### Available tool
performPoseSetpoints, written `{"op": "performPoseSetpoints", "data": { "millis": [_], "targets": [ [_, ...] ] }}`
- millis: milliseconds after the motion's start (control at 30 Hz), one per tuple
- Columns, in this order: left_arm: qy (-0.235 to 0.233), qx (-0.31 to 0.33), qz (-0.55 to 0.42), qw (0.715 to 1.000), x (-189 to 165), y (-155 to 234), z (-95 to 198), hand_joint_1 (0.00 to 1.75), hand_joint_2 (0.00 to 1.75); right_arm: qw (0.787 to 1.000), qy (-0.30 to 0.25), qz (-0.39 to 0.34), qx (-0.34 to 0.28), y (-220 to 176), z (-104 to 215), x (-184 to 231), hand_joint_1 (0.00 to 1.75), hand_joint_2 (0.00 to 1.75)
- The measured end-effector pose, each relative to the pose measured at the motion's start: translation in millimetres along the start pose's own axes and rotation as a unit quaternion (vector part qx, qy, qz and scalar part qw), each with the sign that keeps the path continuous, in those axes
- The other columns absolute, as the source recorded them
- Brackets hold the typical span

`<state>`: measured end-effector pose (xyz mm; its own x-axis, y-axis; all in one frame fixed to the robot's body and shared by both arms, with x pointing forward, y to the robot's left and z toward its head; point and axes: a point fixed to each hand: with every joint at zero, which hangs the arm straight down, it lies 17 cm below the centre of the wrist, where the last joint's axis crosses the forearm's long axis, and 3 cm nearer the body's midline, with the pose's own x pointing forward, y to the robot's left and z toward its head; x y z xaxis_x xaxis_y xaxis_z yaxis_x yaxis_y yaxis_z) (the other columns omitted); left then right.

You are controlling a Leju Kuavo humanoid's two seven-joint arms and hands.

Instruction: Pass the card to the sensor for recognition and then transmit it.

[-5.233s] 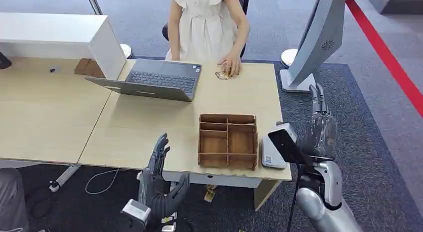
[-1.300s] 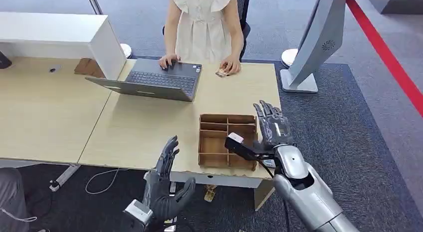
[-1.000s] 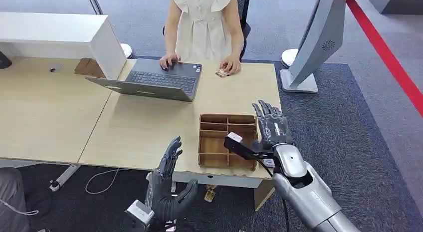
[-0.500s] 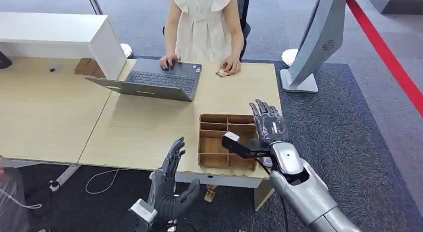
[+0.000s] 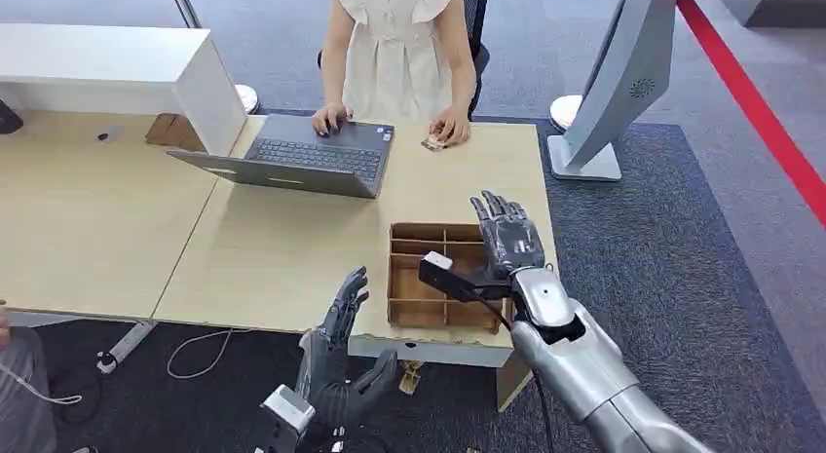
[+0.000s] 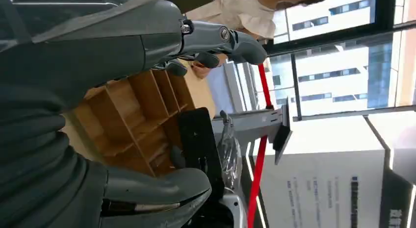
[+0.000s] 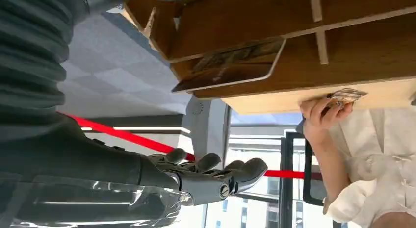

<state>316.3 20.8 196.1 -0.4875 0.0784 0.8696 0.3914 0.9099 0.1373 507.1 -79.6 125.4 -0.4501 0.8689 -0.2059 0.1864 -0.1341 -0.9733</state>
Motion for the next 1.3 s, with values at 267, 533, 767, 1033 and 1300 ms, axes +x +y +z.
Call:
{"op": "performPoseSetpoints", "data": {
  "millis": [267, 533, 767, 1033, 1300],
  "targets": [
    [0.002, 0.0, 0.0, 1.0, -1, -1, 0, 0.0, 1.75, 1.0, -0.002, 0.002, 0.008, 4, -5, 4, 0.0, 1.75],
    [0.002, -0.004, 0.001, 1.0, -2, -2, 0, 0.0, 1.75, 1.0, 0.001, -0.001, 0.018, 12, -4, 4, 0.0, 1.75],
    [0.001, -0.005, 0.0, 1.0, -2, -2, -1, 0.0, 1.75, 1.0, 0.01, -0.007, 0.025, 17, -3, -1, 1.75, 1.75],
    [-0.002, -0.002, -0.003, 1.0, -2, -1, -4, 0.0, 1.75, 1.0, 0.012, -0.012, 0.02, 12, -8, -5, 1.75, 1.75],
    [-0.004, 0.002, -0.011, 1.0, -2, 1, -5, 0.0, 1.75, 1.0, 0.008, -0.014, 0.01, 7, -13, -1, 1.75, 1.75]
  ]
}}
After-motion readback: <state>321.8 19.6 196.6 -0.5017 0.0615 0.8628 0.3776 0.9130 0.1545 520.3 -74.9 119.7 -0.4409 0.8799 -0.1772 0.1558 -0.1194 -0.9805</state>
